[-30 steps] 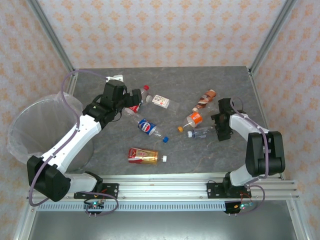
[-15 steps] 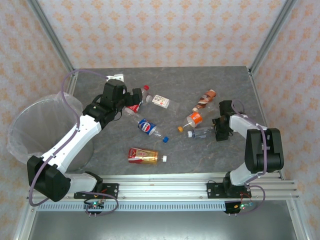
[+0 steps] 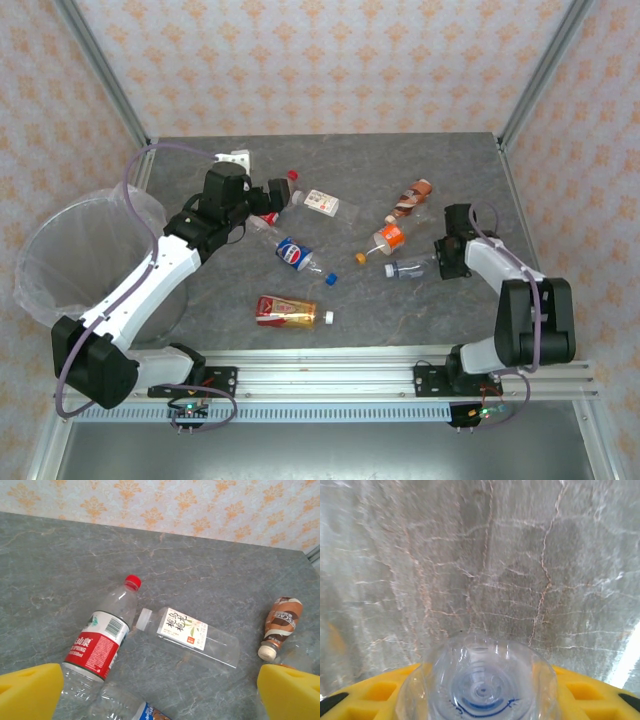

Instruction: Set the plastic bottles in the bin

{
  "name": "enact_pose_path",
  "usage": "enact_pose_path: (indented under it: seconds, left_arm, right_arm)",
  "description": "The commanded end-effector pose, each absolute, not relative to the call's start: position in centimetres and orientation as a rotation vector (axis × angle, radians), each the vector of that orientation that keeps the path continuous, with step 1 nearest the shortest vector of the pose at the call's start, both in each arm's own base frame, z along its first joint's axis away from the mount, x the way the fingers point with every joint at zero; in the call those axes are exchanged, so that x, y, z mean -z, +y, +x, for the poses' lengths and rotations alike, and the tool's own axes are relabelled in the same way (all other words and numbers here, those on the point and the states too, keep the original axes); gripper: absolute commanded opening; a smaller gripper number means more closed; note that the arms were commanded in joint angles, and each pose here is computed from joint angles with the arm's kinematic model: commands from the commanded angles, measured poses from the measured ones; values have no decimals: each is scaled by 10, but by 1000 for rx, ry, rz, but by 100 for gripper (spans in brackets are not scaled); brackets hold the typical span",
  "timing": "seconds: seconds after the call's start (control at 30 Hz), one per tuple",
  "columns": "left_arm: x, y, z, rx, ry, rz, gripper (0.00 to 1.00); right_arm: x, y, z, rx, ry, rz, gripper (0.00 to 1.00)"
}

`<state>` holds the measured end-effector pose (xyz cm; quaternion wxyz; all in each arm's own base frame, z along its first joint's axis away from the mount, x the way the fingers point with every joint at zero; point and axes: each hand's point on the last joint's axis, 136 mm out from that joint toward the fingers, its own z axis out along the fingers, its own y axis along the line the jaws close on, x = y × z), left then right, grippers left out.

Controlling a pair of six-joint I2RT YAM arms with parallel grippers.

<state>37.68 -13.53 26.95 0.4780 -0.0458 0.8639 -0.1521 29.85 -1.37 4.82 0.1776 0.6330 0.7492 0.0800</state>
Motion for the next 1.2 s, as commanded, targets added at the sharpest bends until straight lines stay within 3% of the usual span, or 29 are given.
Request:
enact_pose_path:
  seconds: [0.0,0.37,0.63,1.17]
  left_arm:
    - [-275,-147,378,453,2093,-98,100]
    - [-267,-177,385,638,2114,-74,100]
    - [-269,-209,381,771,2094,45,100]
    - [-247,-308,354,966,2137,511,100]
  right_arm:
    - [-63,-29,290,-142,2087,1723,47]
    - [-135,-7,326,-410,2075,1230,40]
    - [-199,48,352,-634,1998,809,40]
    - [-259,148,381,-860,1977,513,39]
